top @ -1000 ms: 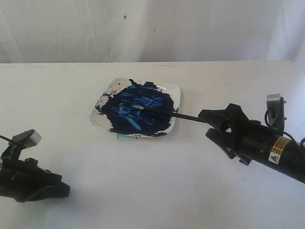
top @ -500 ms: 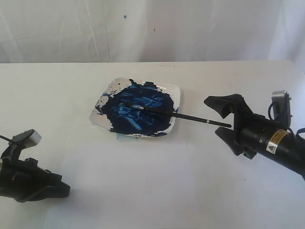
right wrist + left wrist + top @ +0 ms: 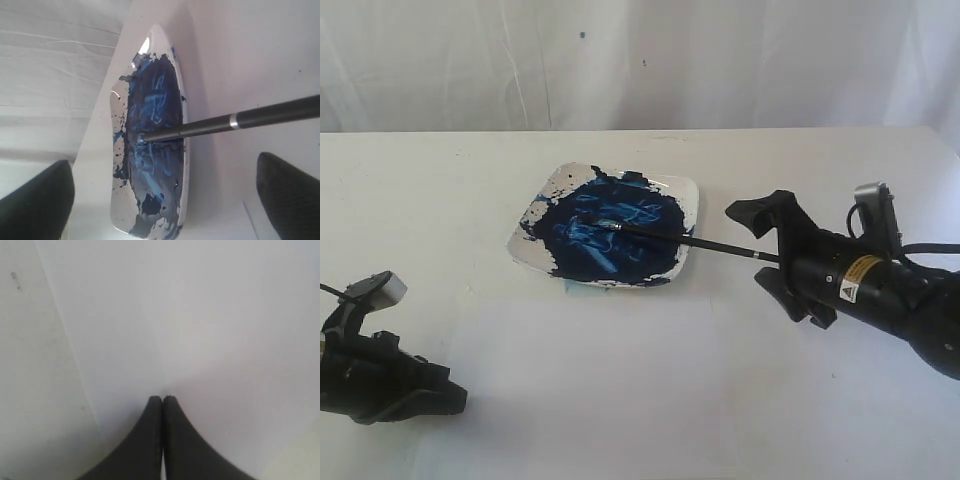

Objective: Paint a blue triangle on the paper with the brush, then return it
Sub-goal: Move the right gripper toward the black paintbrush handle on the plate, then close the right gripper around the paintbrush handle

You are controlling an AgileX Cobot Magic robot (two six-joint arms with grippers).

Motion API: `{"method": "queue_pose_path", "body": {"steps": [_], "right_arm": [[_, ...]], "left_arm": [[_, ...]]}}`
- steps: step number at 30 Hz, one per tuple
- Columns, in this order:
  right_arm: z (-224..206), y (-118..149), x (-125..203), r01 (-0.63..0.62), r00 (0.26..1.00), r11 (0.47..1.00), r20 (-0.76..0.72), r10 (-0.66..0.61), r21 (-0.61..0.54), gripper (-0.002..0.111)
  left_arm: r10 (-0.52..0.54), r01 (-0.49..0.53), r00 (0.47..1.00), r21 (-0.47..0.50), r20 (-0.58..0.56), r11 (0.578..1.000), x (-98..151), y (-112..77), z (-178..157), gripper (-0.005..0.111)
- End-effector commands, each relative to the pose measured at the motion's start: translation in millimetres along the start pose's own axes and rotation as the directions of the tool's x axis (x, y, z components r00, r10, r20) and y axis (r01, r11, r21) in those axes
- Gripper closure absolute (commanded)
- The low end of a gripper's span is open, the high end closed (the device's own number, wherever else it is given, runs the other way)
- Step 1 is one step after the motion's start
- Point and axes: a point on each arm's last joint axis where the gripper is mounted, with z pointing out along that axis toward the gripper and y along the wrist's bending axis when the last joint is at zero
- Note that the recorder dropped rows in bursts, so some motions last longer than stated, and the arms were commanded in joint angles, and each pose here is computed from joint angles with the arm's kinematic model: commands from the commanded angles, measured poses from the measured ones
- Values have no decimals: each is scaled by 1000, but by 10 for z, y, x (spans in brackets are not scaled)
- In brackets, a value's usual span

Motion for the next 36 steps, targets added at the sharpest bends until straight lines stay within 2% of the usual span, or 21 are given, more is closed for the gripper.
{"method": "queue_pose_path", "body": {"steps": [1, 9, 16, 22, 30, 36], "right_arm": [[63, 35, -10, -24, 1000, 999, 13, 23, 37, 18], [189, -45, 35, -120, 992, 987, 59, 115, 105, 21], [392, -54, 23, -144, 988, 988, 57, 141, 57, 30], [437, -85, -2, -158, 986, 984, 73, 152, 87, 40], [473, -136, 5, -161, 986, 982, 71, 154, 100, 59], [493, -201, 23, -169, 984, 979, 70, 162, 117, 66]], "left_arm": [[15, -15, 1000, -19, -1, 1000, 11, -2, -11, 107], [15, -15, 1000, -19, -1, 1000, 11, -2, -11, 107], [14, -14, 1000, -13, -1, 1000, 12, -8, -11, 107], [14, -14, 1000, -13, -1, 1000, 12, -8, -11, 107], [17, -17, 1000, -13, -1, 1000, 12, -8, -11, 107], [17, -17, 1000, -13, -1, 1000, 12, -8, -11, 107]]}}
